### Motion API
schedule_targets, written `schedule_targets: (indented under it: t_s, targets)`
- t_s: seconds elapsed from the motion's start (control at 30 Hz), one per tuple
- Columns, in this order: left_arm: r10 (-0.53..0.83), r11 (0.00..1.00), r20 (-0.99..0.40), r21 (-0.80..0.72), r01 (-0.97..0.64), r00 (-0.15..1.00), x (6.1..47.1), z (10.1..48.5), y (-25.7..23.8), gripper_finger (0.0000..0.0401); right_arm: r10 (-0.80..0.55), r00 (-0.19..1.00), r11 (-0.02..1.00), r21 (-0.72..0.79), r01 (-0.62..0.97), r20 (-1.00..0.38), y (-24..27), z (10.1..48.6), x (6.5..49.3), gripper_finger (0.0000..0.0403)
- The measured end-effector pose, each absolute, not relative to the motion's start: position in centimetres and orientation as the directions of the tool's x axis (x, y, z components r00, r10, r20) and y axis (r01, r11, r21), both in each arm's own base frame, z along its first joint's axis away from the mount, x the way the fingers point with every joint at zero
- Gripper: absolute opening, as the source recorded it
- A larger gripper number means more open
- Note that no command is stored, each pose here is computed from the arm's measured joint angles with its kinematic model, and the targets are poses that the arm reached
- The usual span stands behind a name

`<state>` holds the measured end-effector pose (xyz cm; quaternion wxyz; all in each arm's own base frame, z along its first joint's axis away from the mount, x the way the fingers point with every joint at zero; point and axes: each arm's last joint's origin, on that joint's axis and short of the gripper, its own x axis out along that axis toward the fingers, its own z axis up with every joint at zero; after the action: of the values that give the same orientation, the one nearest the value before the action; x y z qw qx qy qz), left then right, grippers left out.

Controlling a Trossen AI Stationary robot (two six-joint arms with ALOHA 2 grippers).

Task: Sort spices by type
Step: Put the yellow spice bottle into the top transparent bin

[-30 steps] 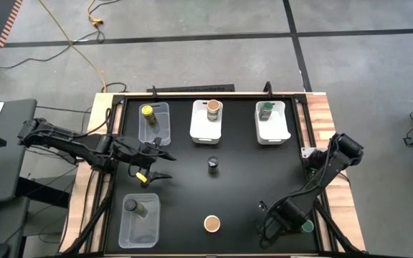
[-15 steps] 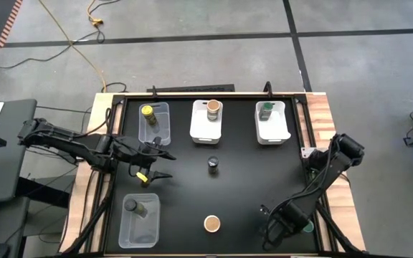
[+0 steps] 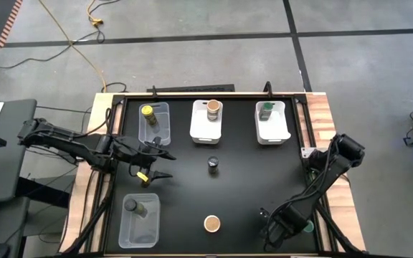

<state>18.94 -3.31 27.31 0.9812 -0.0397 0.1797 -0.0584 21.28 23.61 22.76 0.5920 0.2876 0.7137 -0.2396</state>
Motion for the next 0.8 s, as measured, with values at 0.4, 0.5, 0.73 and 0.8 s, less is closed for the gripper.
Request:
schedule_targets:
  t_s: [0.4,0.5,0.73,0.8]
  targets:
    - [-0.129,0.990,-0.349,-0.101,0.100,0.928,18.94,27.32,-3.31,0.0306,0.122,-0.149,0.788,0.004,0.616,-0.981,24.08,22.76,20.60,0.0293]
    - [-0.130,0.988,-0.346,-0.122,0.093,0.929,18.95,27.34,-3.32,0.0306,0.122,-0.172,0.813,-0.001,0.582,-0.977,23.99,22.78,20.47,0.0279]
    - [-0.131,0.976,-0.343,-0.207,0.061,0.930,18.97,27.37,-3.32,0.0306,0.119,-0.195,0.862,0.004,0.506,-0.973,23.52,22.80,20.69,0.0260]
    - [-0.131,0.976,-0.343,-0.208,0.060,0.930,18.97,27.37,-3.32,0.0306,0.115,-0.200,0.875,0.004,0.485,-0.973,23.15,22.99,20.77,0.0260]
